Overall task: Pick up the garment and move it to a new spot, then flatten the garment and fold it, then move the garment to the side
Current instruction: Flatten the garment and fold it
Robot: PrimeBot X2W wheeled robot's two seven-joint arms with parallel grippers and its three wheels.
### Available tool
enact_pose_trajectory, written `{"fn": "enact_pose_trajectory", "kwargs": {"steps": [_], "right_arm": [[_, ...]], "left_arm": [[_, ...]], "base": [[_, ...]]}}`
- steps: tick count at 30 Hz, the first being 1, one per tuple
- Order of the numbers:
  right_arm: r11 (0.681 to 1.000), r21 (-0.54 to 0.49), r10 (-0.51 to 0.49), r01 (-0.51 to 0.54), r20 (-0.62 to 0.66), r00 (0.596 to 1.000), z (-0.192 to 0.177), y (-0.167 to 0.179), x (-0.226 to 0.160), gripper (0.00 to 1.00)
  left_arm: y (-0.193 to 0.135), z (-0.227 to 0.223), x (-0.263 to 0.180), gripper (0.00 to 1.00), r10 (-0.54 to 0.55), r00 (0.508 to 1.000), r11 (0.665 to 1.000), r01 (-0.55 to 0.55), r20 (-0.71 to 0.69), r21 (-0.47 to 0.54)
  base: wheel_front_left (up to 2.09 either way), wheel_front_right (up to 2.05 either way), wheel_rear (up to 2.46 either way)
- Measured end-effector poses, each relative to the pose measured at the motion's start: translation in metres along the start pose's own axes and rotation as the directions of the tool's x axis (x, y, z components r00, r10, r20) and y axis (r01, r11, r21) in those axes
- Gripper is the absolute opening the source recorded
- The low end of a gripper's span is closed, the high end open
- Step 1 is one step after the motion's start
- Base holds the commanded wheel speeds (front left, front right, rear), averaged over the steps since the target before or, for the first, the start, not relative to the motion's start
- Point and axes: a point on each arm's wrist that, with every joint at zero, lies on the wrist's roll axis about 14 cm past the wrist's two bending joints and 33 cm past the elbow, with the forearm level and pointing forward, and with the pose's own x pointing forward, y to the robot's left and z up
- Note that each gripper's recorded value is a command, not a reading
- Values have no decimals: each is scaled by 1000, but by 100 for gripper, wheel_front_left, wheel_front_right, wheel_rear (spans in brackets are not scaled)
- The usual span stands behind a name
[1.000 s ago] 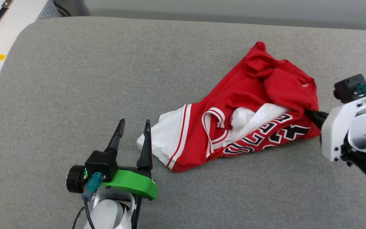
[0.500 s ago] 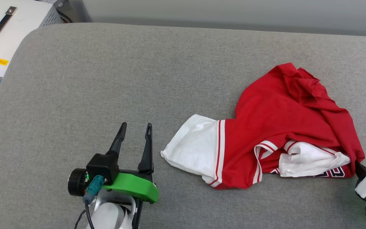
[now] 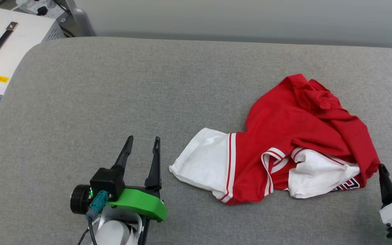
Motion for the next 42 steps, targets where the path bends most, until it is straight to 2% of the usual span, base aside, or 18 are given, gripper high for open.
{"fn": "enact_pose_trajectory", "kwargs": {"steps": [4, 8, 10, 13, 15, 21, 26, 30, 37, 40, 41, 42], "right_arm": [[997, -75, 35, -27, 112, 993, 22, 9, -11, 100], [978, -191, 108, -81, 136, 985, 32, 29, -19, 100], [944, -306, 161, -122, 106, 981, 35, 42, -22, 100], [865, -463, 228, -194, 17, 974, 30, 63, -26, 100], [822, -512, 263, -251, -50, 963, 21, 78, -30, 100], [707, -549, 314, -445, -321, 894, -25, 110, -49, 100], [634, -539, 284, -554, -503, 816, -61, 112, -62, 100], [606, -518, 282, -603, -569, 772, -79, 119, -62, 100], [566, -515, 258, -644, -632, 731, -100, 121, -50, 100], [567, -499, 254, -655, -651, 715, -107, 121, -46, 100], [568, -496, 251, -656, -655, 713, -109, 120, -45, 51], [569, -496, 254, -656, -652, 714, -109, 120, -43, 28]], "left_arm": [[0, 3, -4, 100, 4, 1000, 1000, -4, 2, -3], [-2, 4, -4, 100, -4, 1000, 1000, 4, 0, -1], [-3, 4, -4, 100, -8, 1000, 1000, 8, 0, 0], [-4, 5, -3, 100, -11, 1000, 1000, 11, 1, -3], [-4, 5, -4, 100, -10, 1000, 1000, 10, 1, -5], [1, 7, -8, 100, 5, 1000, 1000, -5, 4, -7], [3, 4, -10, 100, 14, 1000, 1000, -14, -4, -9], [5, 0, -11, 100, 22, 1000, 1000, -22, -17, -11], [9, -10, -10, 100, 40, 998, 999, -40, -42, -15], [10, -14, -9, 100, 41, 998, 999, -42, -50, -17], [10, -15, -9, 100, 42, 998, 999, -43, -54, -17], [10, -16, -9, 100, 44, 997, 999, -45, -57, -17]], "base": [[0, 0, 0], [0, 0, 0], [0, 0, 0], [0, 0, 0], [0, 0, 0], [0, 0, 0], [0, 0, 0], [0, 0, 0], [0, 0, 0], [0, 0, 0], [0, 0, 0], [0, 0, 0]]}}
